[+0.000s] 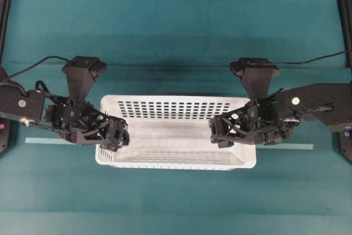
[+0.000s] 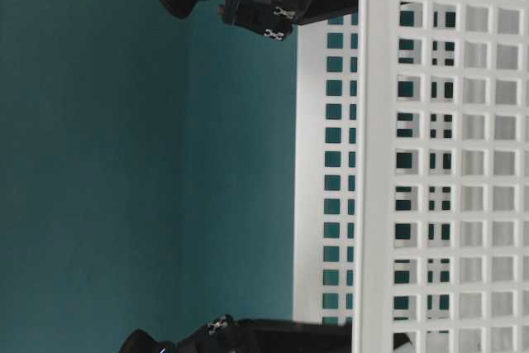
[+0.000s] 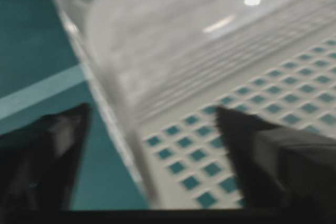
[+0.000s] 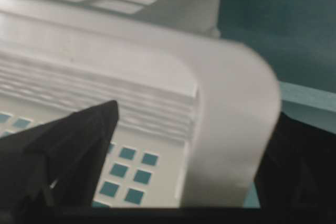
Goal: Lift the white basket with both hands.
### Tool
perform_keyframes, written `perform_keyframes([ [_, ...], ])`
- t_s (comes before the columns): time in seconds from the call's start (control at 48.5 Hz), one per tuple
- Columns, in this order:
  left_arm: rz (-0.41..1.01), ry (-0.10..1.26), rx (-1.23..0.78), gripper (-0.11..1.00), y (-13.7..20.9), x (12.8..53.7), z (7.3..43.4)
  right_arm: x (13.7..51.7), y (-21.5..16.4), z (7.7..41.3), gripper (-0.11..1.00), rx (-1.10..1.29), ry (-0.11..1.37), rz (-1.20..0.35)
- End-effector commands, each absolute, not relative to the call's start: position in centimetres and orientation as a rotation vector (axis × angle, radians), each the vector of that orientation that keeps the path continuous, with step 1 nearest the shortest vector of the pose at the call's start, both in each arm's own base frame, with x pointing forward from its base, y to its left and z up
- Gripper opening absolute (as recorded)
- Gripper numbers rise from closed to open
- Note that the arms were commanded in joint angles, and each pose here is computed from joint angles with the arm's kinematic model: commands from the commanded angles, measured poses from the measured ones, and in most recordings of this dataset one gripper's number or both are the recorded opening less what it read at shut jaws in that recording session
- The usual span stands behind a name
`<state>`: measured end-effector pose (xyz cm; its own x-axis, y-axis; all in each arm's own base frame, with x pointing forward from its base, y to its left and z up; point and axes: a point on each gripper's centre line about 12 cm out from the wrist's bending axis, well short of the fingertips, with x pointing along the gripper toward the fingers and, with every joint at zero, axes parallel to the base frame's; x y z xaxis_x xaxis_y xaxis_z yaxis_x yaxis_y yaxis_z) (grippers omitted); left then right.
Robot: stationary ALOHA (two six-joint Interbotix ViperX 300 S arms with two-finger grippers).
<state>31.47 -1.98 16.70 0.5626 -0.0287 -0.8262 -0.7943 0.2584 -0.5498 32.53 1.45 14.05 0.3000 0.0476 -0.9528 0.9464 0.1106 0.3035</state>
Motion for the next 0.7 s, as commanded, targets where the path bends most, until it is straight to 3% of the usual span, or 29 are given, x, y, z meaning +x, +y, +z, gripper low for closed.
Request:
perform_keyframes([
  [0.0, 0.601, 0.823, -1.213, 0.96, -1.7, 31.7, 17.3, 32.5, 0.8, 13.8, 0.94, 1.273, 1.046, -0.896],
  [0.681, 0.523, 0.703, -1.218, 0.95, -0.6, 30.0, 21.8, 31.5, 0.5, 18.0, 0.94, 1.288, 1.007, -0.861],
])
